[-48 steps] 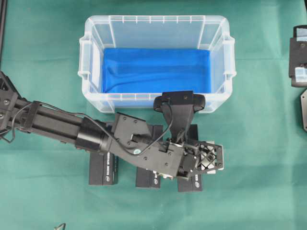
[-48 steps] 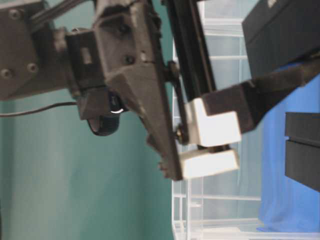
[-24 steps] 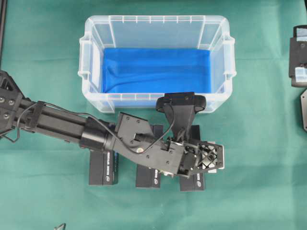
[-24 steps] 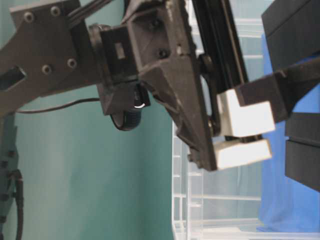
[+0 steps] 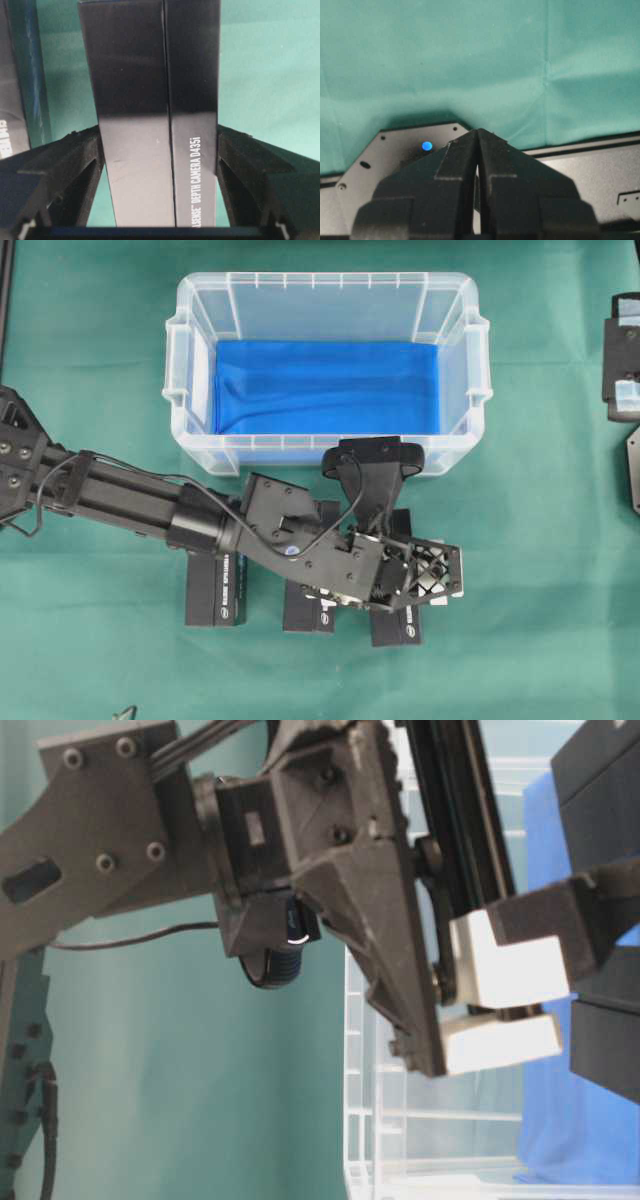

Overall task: Take the box out of the case with the left arm.
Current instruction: 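Lower the box onto the cloth and open the left gripper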

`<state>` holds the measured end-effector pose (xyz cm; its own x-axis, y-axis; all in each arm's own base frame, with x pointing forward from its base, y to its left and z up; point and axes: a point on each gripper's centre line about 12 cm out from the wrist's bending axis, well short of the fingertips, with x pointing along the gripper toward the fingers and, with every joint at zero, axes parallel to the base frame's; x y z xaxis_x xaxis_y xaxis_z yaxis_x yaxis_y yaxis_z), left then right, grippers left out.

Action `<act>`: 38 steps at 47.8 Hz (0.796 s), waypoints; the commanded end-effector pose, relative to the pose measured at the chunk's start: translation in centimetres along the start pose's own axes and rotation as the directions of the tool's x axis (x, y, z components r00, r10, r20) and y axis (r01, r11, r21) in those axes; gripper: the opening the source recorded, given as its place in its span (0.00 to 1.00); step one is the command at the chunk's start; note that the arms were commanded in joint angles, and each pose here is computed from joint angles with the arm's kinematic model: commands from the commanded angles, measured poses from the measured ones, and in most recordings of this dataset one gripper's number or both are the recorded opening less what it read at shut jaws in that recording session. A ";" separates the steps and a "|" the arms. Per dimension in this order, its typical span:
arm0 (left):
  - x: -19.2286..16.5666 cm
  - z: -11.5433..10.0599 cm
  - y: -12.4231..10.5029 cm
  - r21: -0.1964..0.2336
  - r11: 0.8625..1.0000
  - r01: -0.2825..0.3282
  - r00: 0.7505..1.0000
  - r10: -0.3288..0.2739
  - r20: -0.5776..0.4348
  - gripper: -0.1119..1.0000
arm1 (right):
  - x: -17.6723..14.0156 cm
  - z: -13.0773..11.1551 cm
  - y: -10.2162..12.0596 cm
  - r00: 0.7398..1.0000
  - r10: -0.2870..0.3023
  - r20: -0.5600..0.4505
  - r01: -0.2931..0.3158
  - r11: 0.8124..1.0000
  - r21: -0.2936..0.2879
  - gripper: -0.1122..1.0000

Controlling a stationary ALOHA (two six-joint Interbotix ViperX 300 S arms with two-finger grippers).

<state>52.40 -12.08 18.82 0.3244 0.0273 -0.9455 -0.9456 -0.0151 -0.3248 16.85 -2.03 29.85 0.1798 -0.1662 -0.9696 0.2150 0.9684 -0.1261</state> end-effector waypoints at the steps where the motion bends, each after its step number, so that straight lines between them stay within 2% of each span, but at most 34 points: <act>1: -2.1 0.1 -0.8 -0.007 0.999 0.049 0.999 -0.049 -0.015 0.68 | -0.3 0.2 0.0 1.000 0.002 0.013 -0.002 1.000 0.003 0.10; 18: -2.0 0.0 -0.8 0.015 0.999 0.050 0.999 -0.050 -0.018 0.68 | -0.3 0.1 0.0 1.000 0.001 0.009 -0.001 1.000 0.003 0.10; 23: -2.1 -0.1 -0.7 0.018 0.999 0.047 0.999 -0.047 -0.018 0.86 | -0.3 0.1 -0.1 1.000 0.002 0.010 -0.002 1.000 0.003 0.10; 25: -2.1 -0.1 -0.7 0.018 0.999 0.047 0.999 -0.047 -0.018 0.89 | -0.3 0.1 -0.1 1.000 0.002 0.010 -0.002 1.000 0.003 0.10; 38: -2.2 -0.1 -0.6 0.018 0.999 0.046 0.999 -0.046 -0.018 0.85 | -0.3 0.1 -0.1 1.000 0.001 0.009 -0.001 1.000 0.005 0.10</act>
<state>52.42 -12.15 18.83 0.3257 0.0212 -0.9452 -0.9455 0.0051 -0.3257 16.85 -2.03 29.85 0.1798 -0.1662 -0.9696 0.2150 0.9684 -0.1261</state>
